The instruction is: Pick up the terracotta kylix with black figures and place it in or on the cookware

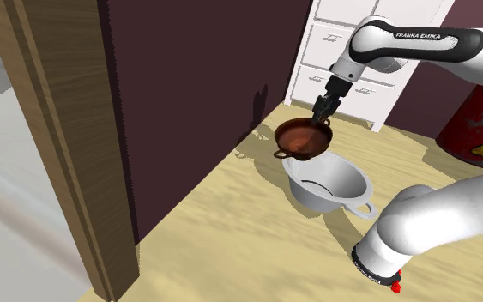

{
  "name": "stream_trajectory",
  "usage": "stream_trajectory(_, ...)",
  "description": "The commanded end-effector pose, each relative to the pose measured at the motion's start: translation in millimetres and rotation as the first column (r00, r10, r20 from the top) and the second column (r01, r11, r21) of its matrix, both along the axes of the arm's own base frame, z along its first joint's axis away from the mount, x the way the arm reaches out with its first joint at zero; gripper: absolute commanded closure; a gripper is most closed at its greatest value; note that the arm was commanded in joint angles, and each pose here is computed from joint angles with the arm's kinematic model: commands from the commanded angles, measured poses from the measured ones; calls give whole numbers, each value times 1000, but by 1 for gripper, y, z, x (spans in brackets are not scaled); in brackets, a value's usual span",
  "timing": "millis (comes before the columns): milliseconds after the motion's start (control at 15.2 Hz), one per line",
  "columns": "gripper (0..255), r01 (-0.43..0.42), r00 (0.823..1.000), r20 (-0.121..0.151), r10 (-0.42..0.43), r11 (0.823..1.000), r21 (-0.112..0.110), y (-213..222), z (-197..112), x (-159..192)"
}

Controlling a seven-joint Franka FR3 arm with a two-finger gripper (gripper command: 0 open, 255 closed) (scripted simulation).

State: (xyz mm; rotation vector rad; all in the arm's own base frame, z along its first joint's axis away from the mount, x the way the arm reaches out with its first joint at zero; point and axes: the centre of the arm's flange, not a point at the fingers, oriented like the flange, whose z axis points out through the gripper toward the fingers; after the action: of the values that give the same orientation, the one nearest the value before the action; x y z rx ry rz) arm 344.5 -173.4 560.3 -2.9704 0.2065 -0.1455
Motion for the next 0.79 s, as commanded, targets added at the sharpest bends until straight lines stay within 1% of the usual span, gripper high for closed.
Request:
stream_trajectory(0, 255, -1, 1000, 1, 1, 1000, 0, -11, 4, -24)
stream_trajectory(594, 255, -1, 1000, 1, 1, 1000, 0, -63, 13, -131)
stream_trajectory(660, 255, -1, 1000, 1, 1, 1000, 0, -68, 14, -140)
stream_trajectory(726, 255, -1, 1000, 1, 1, 1000, 0, -68, 9, -140)
